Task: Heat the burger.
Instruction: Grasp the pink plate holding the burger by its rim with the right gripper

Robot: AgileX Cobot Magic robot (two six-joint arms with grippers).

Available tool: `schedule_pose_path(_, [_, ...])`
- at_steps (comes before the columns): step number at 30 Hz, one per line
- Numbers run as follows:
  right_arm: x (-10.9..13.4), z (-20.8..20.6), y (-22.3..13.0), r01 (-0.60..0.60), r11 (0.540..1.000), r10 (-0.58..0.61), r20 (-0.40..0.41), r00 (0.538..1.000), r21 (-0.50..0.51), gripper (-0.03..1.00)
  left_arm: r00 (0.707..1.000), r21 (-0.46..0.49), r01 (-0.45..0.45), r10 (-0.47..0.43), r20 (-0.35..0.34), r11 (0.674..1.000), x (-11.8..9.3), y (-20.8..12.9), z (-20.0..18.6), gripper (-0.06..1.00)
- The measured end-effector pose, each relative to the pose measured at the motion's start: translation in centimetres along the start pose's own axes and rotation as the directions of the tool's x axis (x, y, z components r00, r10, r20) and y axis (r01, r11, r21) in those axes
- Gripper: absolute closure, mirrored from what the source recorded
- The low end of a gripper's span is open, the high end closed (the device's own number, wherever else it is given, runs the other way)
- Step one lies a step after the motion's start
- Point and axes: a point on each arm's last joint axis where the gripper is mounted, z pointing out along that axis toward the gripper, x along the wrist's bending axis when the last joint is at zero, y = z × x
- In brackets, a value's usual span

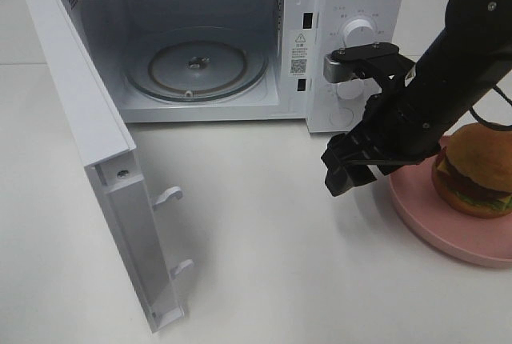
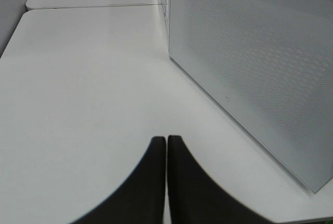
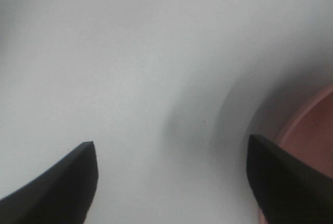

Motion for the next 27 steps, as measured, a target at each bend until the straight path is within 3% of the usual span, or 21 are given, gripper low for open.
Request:
schedule_pose_path(4, [-0.5, 0.0, -0.2, -0.047, 0.999, 0.046, 0.034, 0.998, 0.021, 0.17, 1.000, 0.000, 0.000, 0.000, 0.000, 1.000, 0.0, 0.0, 0.0, 0.94])
schedule_pose_path(12, [-3.2, -0.1, -0.5, -0.173, 0.984, 0.169, 0.078, 0.983, 0.046, 0.19, 1.000, 0.000, 0.000, 0.000, 0.000, 1.000, 0.0, 0.0, 0.0, 0.94])
schedule_pose_path(21, [-3.7, 2.6, -0.7, -0.185, 0.976, 0.174, 0.092, 0.980, 0.118, 0.21, 1.000, 0.000, 0.000, 0.000, 0.000, 1.000, 0.0, 0.0, 0.0, 0.94])
schedule_pose_path(27, [-4.1, 4.4, -0.5, -0.187, 0.976, 0.176, 0.099, 0.979, 0.114, 0.21, 1.000, 0.000, 0.000, 0.000, 0.000, 1.000, 0.0, 0.0, 0.0, 0.94])
